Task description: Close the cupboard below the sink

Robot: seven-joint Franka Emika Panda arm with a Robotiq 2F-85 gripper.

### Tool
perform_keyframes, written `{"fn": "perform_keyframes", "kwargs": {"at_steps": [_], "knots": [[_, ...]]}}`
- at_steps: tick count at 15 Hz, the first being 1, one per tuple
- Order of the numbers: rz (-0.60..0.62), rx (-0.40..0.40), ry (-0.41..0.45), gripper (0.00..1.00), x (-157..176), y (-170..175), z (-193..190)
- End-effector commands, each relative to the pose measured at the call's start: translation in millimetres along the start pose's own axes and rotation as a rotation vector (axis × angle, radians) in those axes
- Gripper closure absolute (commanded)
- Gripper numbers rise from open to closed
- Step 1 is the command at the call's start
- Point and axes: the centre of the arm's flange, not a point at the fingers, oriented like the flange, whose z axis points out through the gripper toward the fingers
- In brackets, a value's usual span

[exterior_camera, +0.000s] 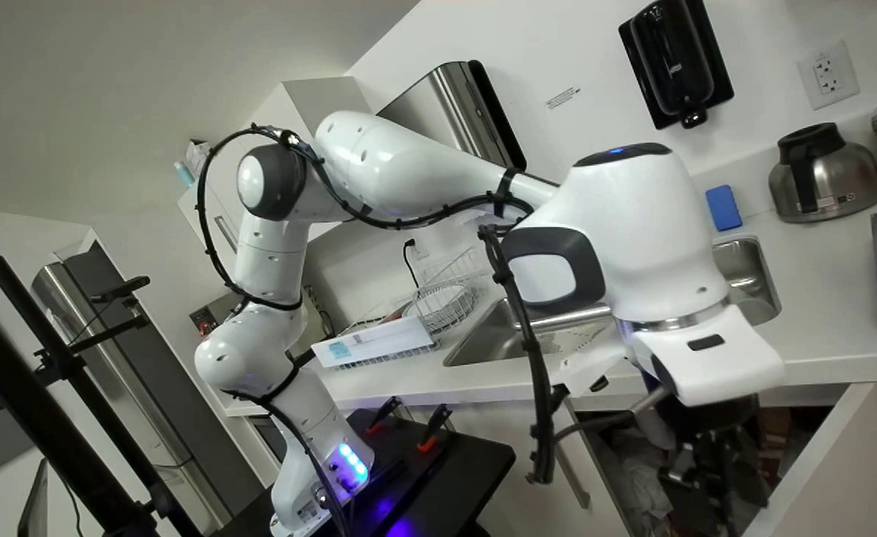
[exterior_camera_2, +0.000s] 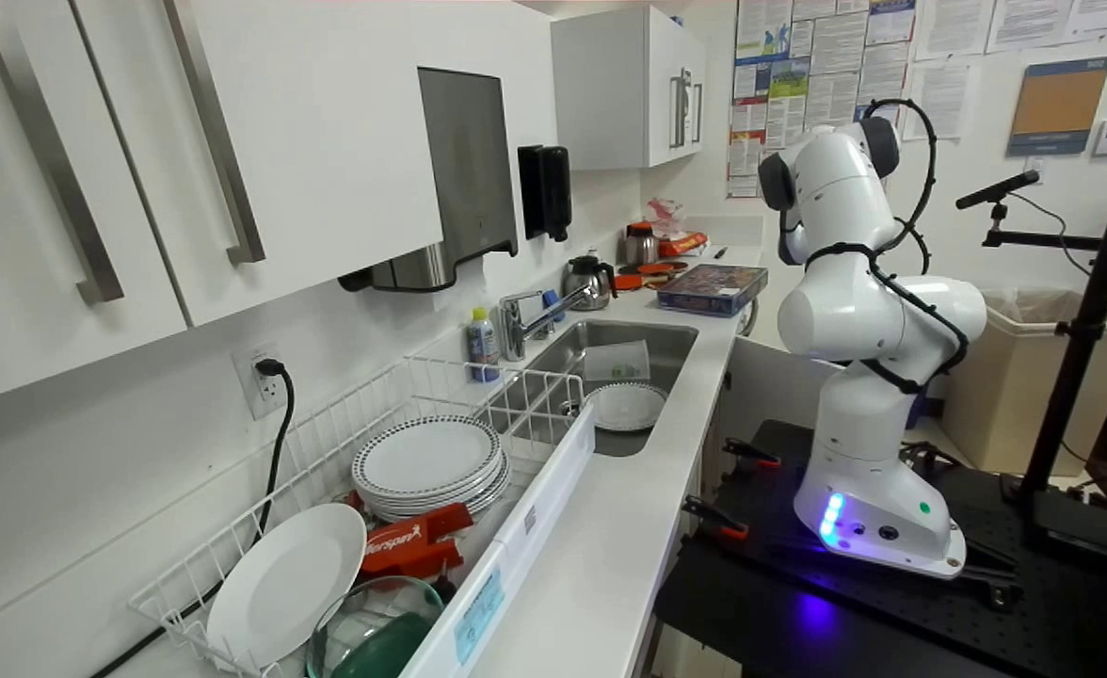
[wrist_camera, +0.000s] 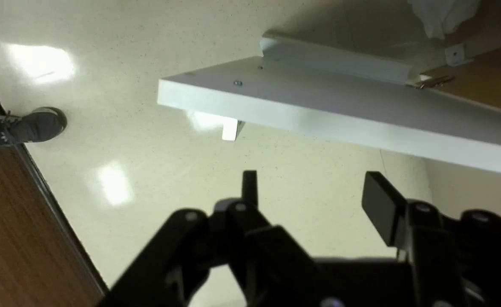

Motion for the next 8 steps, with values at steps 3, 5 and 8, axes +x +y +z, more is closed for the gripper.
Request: {"fn": "perform_keyframes", "kwargs": {"at_steps": [3,5,8], "knots": [[0.116,-0.015,0.005,0.80,67.7,-17.9,23.4],[0.119,-0.027,-0.002,0.95,68.8,-22.1,33.0],[0.101,-0.037,-0.018,1.00,61.0,-31.8,51.3]]}}
